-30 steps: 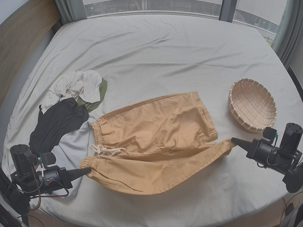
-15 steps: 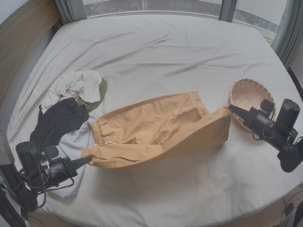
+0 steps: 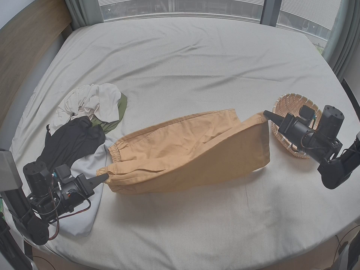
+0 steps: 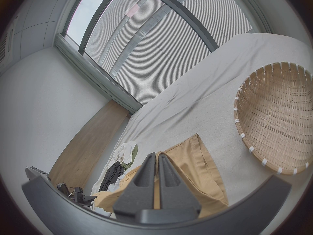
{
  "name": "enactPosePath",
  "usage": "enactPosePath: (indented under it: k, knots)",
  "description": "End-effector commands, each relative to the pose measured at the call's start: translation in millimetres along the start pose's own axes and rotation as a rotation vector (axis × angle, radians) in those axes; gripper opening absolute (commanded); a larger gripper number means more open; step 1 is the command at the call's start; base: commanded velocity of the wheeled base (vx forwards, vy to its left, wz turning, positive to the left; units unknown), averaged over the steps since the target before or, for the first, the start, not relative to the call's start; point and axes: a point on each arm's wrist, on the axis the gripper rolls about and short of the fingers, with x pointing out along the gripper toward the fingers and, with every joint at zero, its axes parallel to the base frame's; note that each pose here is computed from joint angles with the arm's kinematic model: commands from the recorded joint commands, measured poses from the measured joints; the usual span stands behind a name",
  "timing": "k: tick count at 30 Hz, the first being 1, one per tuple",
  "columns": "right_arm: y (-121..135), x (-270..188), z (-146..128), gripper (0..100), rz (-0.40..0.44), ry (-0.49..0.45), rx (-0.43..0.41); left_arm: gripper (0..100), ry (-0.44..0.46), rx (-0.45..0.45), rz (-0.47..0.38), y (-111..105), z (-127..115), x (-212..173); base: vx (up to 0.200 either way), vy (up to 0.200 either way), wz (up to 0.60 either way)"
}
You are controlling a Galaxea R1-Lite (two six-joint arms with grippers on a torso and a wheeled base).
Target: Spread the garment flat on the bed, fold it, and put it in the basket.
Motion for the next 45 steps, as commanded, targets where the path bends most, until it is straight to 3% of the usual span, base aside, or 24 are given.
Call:
enactPosePath:
  k: [1,5,13,27,45]
  knots:
    - [-8,15,-2,0,0.002,0.000,-0.001,0,-0.019,-0.013,0.042,7,0,12,0.000,0.000,0.00]
    - [-14,27,-3,0,0.007,-0.009,-0.005,0,-0.052,-0.015,0.071,8,1,20,0.000,0.000,0.00]
    - [-24,43,-5,0,0.009,-0.017,-0.007,0,-0.088,-0.065,0.033,4,10,30,0.000,0.000,0.00]
    - [-48,67,-4,0,-0.010,-0.038,-0.004,0,-0.102,-0.068,0.038,14,13,54,0.000,0.000,0.00]
    - [-55,87,0,0,0.008,-0.059,-0.015,0,-0.136,-0.068,0.056,23,18,65,0.000,0.000,0.00]
